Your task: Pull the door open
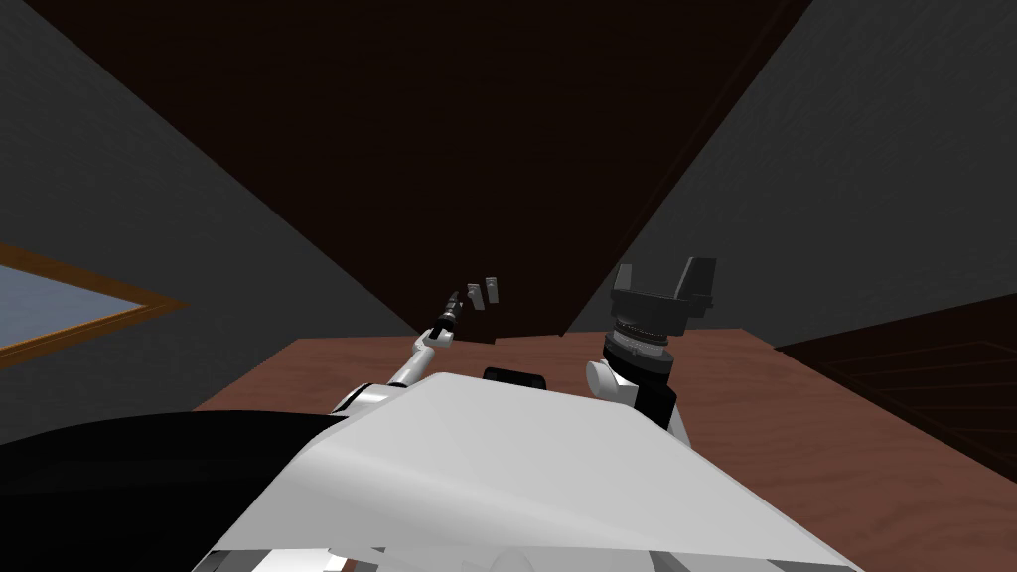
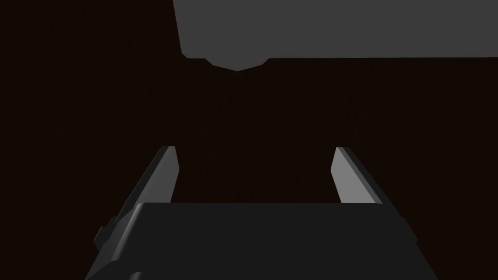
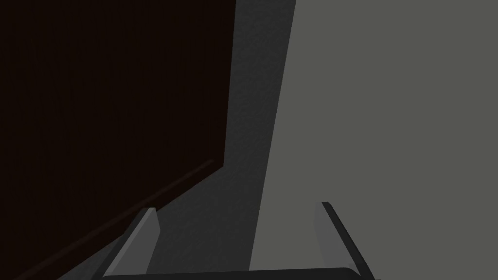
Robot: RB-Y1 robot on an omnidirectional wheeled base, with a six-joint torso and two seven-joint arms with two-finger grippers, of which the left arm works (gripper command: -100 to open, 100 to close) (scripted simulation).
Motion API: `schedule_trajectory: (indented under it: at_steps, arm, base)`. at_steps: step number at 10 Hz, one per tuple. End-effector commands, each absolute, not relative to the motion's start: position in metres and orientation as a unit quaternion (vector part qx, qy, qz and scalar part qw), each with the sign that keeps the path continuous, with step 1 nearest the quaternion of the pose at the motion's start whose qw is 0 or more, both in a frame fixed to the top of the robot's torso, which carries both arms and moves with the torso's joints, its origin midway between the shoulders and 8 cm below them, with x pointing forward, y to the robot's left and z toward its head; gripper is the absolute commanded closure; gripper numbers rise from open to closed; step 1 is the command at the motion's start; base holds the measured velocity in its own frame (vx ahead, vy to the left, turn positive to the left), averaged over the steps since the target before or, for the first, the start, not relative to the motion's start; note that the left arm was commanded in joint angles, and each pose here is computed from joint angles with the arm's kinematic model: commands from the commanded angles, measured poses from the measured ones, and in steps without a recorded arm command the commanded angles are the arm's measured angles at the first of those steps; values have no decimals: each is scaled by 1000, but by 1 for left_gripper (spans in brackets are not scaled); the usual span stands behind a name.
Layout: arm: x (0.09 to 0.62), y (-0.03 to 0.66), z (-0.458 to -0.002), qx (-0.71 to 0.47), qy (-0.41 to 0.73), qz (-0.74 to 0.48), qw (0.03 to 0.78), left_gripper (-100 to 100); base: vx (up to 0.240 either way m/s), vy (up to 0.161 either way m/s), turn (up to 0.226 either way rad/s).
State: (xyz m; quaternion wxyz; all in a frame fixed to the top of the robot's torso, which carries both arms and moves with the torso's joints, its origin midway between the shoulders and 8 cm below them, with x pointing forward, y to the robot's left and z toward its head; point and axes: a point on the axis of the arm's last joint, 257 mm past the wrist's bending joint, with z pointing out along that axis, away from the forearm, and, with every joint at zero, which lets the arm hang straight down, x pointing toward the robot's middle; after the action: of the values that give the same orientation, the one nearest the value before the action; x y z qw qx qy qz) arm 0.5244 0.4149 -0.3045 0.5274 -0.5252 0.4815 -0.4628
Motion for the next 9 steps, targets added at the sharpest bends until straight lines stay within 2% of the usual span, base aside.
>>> schedule_trajectory:
  at_steps: [1,2,3,9]
  arm:
    - [534,401,-298,-518,480,-474,525,-100]
    - [528,407,-302,-521,481,-470,526,-100]
    - [528,407,-302,-521,481,-470,526,100]
    - [524,407,-306,-522,485,-468,523,100]
  base:
    - [168,-174,-164]
    - [72,-80,-26]
    - [-4,7,28]
    - [-29,20,-6]
